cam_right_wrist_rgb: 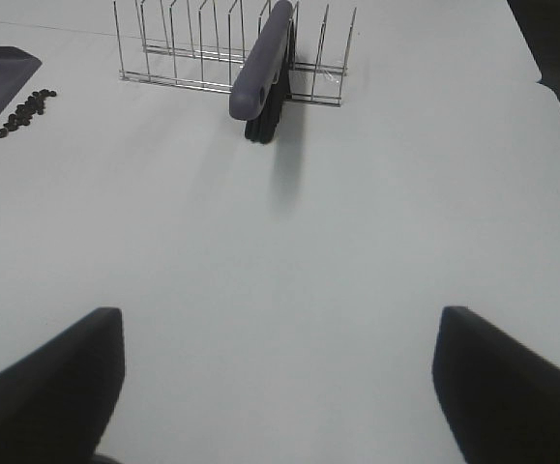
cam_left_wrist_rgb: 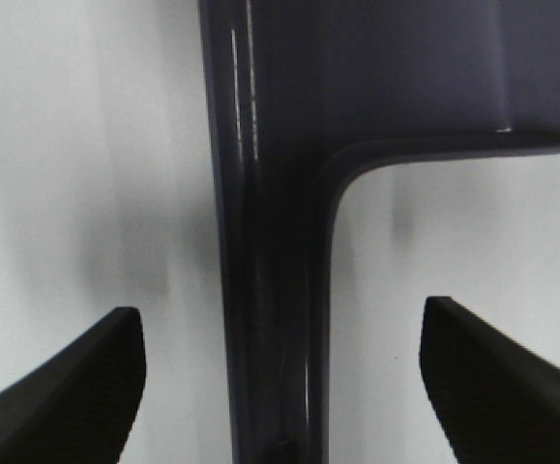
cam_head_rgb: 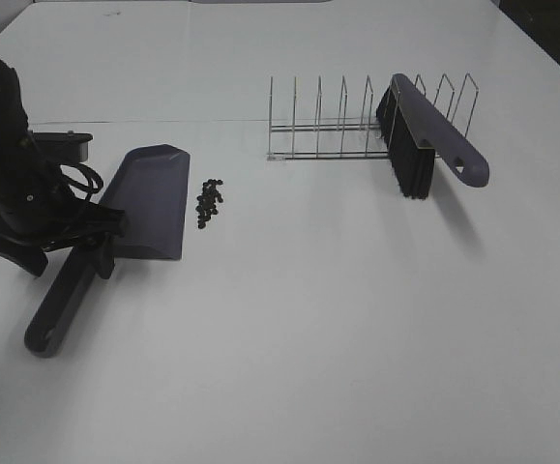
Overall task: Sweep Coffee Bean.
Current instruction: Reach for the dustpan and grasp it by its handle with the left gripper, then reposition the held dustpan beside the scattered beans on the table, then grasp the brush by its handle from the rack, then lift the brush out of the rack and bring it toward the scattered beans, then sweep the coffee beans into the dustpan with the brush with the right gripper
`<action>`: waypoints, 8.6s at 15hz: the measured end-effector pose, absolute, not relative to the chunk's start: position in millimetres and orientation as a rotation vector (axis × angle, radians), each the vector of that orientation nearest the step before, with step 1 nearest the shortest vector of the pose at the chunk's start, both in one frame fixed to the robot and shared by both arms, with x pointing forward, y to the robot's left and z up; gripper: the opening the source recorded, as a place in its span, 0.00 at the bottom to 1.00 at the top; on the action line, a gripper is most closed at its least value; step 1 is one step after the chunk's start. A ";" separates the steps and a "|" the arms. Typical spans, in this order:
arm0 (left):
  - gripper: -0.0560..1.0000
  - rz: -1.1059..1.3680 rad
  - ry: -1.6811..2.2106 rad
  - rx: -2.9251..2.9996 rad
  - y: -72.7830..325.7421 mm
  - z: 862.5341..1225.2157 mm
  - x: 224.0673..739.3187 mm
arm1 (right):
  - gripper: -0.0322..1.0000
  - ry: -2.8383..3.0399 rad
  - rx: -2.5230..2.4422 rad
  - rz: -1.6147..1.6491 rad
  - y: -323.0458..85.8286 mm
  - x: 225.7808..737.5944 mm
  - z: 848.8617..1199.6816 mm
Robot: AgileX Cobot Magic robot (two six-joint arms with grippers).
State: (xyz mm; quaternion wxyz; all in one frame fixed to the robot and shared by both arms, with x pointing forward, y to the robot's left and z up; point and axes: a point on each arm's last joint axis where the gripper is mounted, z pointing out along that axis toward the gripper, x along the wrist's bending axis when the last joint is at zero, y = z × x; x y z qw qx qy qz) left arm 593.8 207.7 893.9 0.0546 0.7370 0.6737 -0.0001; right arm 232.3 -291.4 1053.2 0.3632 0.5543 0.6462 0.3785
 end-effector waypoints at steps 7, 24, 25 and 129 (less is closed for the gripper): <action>0.75 0.016 2.045 2.241 206.8 869.8 601.2 | 0.78 1.663 1.427 0.974 -291.4 232.3 1053.2; 0.38 0.107 2.044 2.159 210.0 931.0 596.5 | 0.78 1.664 1.427 0.975 -291.3 232.3 1053.2; 0.38 0.108 2.044 2.162 210.2 931.3 596.2 | 0.78 1.661 1.426 0.979 -291.3 232.4 1053.4; 0.38 0.112 2.139 2.274 197.7 867.3 558.3 | 0.34 2.557 1.444 -0.088 -7.4 602.9 901.9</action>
